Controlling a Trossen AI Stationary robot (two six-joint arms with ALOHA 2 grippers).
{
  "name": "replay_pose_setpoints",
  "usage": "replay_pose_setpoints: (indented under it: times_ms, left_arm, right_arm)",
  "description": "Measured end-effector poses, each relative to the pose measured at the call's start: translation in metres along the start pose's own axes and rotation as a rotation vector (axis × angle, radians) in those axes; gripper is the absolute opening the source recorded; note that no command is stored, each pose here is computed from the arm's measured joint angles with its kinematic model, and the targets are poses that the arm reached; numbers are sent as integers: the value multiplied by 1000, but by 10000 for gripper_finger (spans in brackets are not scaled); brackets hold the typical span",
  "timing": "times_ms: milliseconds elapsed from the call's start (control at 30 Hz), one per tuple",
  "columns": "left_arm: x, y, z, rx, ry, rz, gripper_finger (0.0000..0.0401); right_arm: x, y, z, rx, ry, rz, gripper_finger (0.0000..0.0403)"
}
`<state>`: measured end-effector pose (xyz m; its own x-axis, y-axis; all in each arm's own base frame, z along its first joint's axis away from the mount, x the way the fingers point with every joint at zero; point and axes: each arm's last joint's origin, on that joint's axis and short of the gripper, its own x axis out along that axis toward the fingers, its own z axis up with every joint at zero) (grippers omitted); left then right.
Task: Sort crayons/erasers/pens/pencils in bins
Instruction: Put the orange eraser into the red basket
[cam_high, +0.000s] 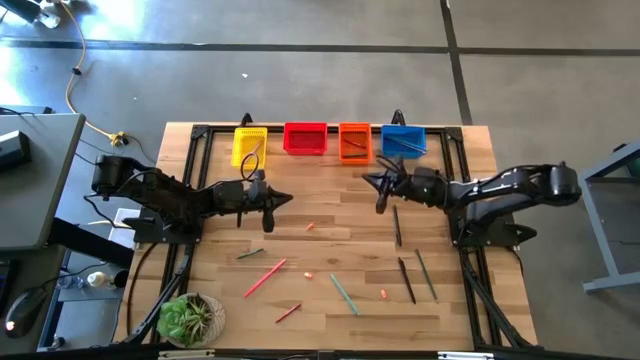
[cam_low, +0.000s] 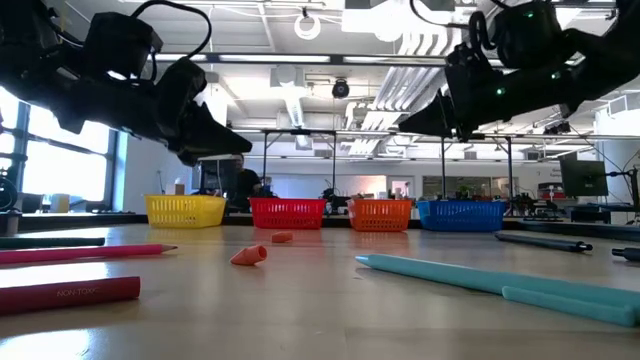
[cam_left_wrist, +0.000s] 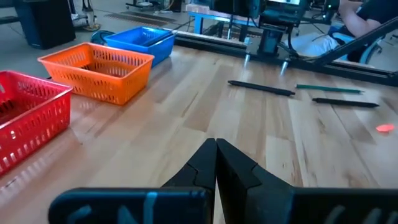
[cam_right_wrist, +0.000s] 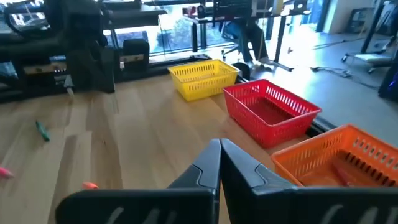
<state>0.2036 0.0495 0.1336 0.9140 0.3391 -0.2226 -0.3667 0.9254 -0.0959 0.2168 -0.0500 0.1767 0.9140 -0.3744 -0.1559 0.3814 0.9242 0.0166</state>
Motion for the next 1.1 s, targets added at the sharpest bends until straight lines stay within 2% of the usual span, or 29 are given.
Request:
replay_pose_setpoints:
  times_ms: [133, 333, 733, 900, 967, 1033, 1100]
  left_arm:
    - [0, -2, -2, 3, 20, -49, 0]
    - [0, -2, -2, 3, 28, -53, 0]
    - [0, -2, -4, -21, 46, -66, 0]
    - [-1, -3, -8, -121, 101, -101, 0]
    - [-1, -2, -9, -103, 103, -96, 0]
    - [0, 0, -8, -77, 93, -47, 0]
    - [0, 2, -8, -109, 80, 20, 0]
  right_arm:
    - [-3, 15, 1, -14, -20, -1, 0]
    - [-7, 27, 0, -67, -23, -12, 0]
    - [-4, 15, 5, -111, -62, -62, 0]
    - [-3, 12, 8, -133, -90, -46, 0]
    - [-3, 12, 8, -137, -90, -44, 0]
    - [-3, 13, 9, -169, -99, -26, 0]
    - [-3, 11, 13, -200, -144, -30, 0]
